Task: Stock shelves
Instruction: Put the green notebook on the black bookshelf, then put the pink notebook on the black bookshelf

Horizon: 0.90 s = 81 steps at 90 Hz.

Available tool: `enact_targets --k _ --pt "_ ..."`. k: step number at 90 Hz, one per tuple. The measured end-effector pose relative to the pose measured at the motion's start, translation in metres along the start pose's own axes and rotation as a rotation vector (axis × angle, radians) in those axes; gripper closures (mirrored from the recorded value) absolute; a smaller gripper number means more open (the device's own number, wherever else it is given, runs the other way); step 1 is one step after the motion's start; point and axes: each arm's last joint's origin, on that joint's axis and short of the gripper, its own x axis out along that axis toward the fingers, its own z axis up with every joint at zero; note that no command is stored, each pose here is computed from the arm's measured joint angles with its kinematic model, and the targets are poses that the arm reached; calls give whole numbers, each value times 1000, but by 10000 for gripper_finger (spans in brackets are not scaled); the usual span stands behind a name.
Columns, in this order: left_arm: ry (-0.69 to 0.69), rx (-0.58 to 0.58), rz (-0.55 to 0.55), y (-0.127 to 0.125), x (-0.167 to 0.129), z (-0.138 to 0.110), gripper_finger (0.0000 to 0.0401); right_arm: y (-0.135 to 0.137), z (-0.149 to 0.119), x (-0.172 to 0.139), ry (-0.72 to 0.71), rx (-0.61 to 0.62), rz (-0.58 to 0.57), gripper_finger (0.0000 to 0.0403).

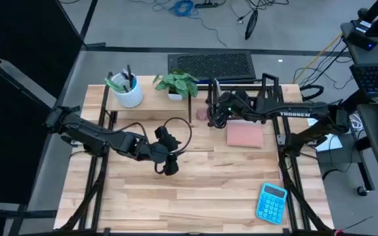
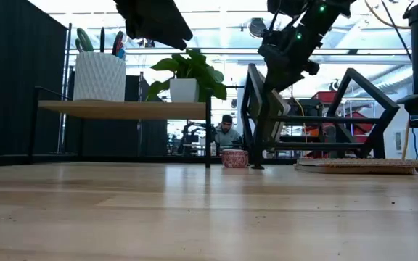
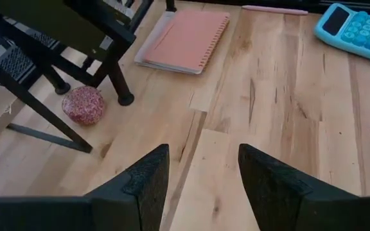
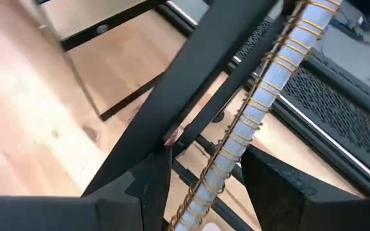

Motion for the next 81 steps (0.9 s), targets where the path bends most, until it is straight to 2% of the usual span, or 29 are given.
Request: enact_targets --k 16,34,55,73,81 --pt "0 -1 -1 0 0 0 228 5 -1 -2 -7 -91 4 234" --pt "-1 -2 -1 0 0 0 228 2 -2 -14 -6 -72 18 234" --pt "-2 -4 0 0 0 0 228 -11 -3 -42 -42 -27 15 232" --pt "-3 -6 -1 0 0 0 228 -3 -24 -82 -12 -6 124 209" --pt "-2 -4 0 0 0 0 228 8 -38 -90 2 -40 172 205"
